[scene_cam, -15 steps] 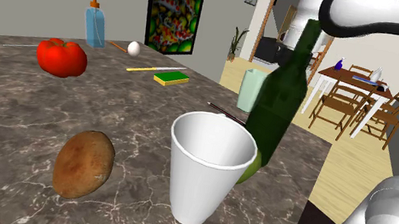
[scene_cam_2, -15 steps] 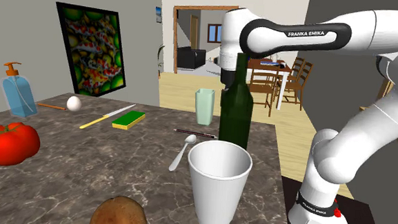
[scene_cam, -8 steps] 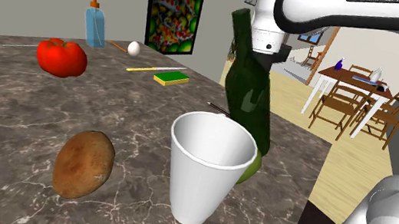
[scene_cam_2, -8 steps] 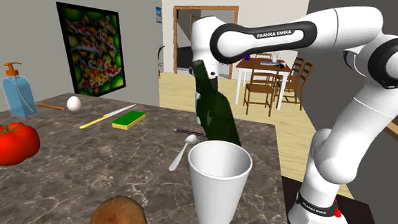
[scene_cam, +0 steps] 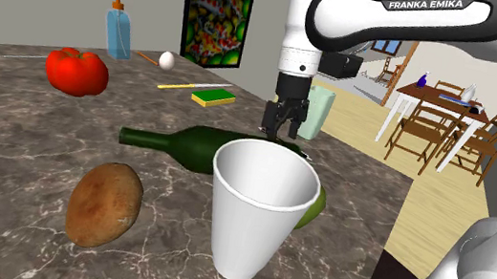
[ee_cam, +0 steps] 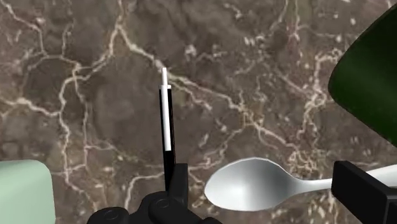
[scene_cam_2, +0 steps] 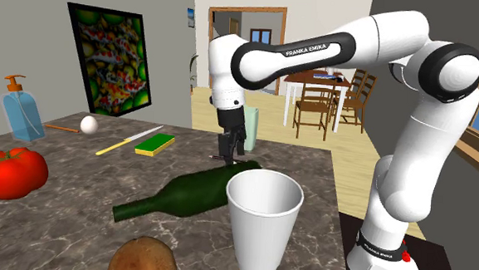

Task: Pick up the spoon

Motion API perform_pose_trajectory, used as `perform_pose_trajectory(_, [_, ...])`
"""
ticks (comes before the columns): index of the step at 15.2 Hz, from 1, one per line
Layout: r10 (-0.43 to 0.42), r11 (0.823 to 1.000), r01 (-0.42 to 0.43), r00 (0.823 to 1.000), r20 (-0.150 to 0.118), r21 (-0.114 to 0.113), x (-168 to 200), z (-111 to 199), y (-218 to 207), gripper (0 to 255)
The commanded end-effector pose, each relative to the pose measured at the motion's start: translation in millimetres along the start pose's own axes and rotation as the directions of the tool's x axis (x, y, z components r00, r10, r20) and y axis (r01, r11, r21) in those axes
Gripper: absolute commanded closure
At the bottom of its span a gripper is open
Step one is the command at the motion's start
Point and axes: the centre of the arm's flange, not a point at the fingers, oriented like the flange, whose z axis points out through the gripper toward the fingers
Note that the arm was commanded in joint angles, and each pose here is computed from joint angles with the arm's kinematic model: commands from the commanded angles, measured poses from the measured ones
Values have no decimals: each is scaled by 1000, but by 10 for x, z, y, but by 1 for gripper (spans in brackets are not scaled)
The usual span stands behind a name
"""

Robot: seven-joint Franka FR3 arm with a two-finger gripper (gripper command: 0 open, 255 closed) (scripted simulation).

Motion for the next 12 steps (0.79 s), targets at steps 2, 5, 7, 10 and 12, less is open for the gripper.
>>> perform_pose_trajectory(2, [0,1000,0,1000,0,0,16,151,3,0])
perform_pose_trajectory(5, [0,1000,0,1000,0,0,29,233,6,0])
perform_pose_trajectory(7, [0,1000,0,1000,0,1,23,232,0,255])
perform_pose_trajectory(10, [0,1000,0,1000,0,1,25,233,-1,255])
perform_pose_trajectory(12, [0,1000,0,1000,0,1,25,233,-1,255])
